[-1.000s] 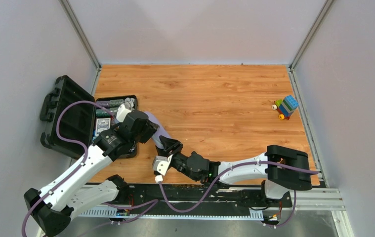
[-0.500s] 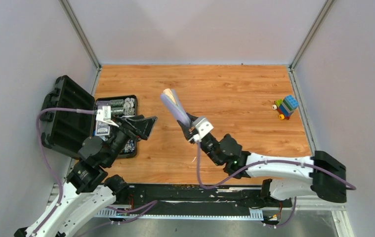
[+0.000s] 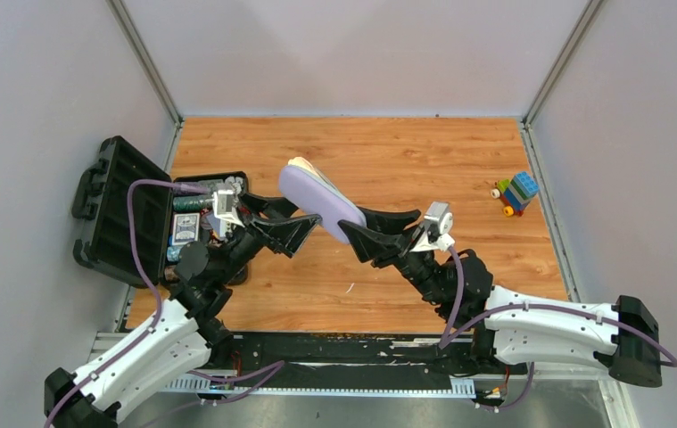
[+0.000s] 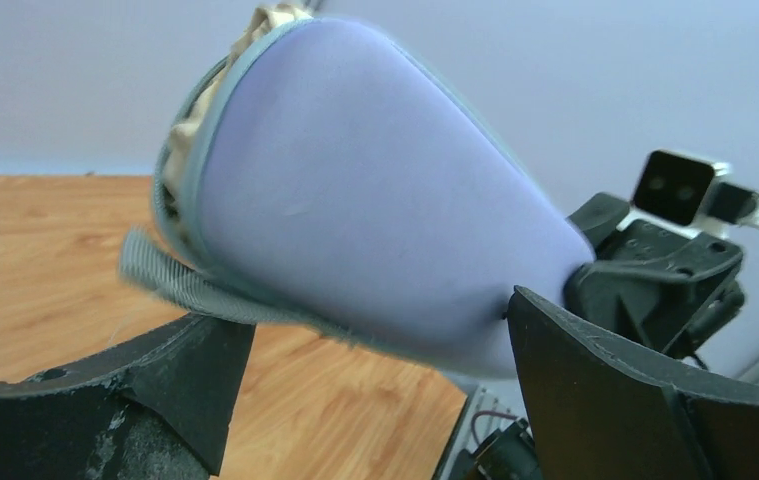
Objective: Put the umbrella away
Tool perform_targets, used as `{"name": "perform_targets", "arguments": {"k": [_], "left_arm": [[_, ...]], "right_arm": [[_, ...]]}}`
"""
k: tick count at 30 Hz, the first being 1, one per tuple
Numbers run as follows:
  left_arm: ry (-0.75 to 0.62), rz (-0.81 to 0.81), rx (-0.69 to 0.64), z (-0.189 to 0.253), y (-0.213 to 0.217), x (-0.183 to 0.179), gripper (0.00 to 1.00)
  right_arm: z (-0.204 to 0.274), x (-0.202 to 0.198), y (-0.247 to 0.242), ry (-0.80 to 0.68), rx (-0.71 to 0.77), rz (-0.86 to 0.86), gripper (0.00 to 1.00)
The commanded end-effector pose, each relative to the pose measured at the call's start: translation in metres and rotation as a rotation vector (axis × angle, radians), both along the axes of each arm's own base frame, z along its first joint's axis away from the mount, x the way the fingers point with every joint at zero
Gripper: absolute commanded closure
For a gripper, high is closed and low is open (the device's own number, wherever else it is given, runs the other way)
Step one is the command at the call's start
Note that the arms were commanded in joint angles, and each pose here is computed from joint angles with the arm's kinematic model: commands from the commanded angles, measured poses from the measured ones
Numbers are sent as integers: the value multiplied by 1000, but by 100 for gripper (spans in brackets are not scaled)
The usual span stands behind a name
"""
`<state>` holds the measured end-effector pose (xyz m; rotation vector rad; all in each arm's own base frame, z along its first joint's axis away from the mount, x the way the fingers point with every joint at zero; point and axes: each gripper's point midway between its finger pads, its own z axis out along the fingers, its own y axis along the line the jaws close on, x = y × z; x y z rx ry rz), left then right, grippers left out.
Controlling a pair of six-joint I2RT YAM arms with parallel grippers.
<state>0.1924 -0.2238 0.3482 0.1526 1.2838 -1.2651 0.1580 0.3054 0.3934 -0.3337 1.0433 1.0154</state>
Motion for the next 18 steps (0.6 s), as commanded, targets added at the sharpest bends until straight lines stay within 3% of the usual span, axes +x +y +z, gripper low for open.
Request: {"name": "perform_targets", "arguments": {"k": [1, 6, 11, 18], "left_arm": [[-193, -132, -230, 69, 1, -29, 0], [-179, -161, -262, 77, -1, -30, 2], [-215, -146, -382, 91, 16, -38, 3], [-241, -160, -400, 96, 15, -39, 3]], "right_arm": [[42, -32, -11, -49, 195, 168, 100], [34, -35, -15, -39, 205, 185, 100], [15, -40, -6, -12, 157, 232, 100], [1, -47, -5, 58, 247, 316, 100]]}}
